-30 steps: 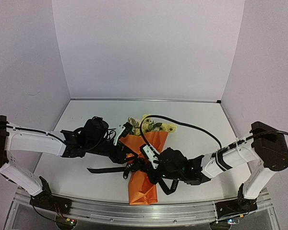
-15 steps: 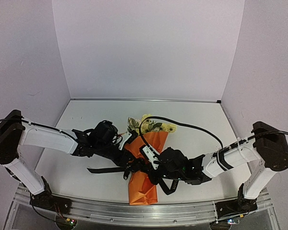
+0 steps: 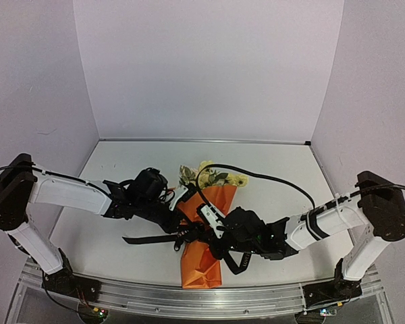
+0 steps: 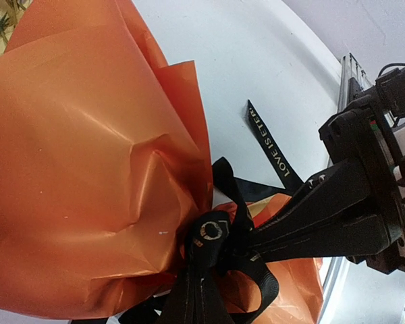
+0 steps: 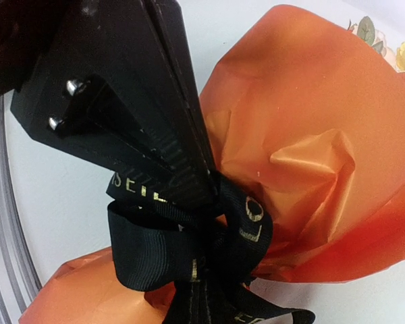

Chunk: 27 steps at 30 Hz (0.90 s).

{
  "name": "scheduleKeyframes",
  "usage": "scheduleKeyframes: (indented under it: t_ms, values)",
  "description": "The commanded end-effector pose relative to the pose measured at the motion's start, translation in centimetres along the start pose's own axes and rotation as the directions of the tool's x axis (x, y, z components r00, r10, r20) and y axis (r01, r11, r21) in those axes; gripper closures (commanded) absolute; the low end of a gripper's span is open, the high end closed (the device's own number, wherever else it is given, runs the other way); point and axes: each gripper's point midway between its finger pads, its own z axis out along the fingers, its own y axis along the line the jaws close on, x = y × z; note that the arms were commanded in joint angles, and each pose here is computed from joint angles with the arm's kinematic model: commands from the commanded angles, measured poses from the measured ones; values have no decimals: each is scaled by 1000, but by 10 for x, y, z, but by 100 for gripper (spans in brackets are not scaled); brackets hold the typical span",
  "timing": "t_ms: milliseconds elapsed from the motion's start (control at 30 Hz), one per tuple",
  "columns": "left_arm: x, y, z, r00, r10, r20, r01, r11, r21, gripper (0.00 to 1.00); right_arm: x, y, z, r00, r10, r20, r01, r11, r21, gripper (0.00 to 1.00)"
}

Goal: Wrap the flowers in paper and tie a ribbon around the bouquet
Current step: Cross the half-tied ribbon over the folded bouquet.

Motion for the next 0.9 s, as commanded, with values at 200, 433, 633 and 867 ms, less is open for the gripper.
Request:
scheduleKeyframes:
  t_ms: [200, 433, 633, 867]
  values:
    - [-30, -25, -23, 992, 48, 113, -56, 996, 69, 100, -41, 12, -5, 993, 26, 113, -22, 999, -42, 100]
    - [-25, -26, -21, 994, 46, 96, -54, 995, 83, 100, -56, 22, -1, 990, 43, 137, -32, 996, -81, 100]
    - [-25, -29, -23, 994, 49, 99, -58, 994, 96, 100, -54, 7, 9, 988, 39, 147, -40, 999, 2, 100]
    - [-23, -32, -29, 993, 49, 105, -60, 993, 101, 100, -51, -18, 20, 971, 110, 210, -129, 989, 79, 100]
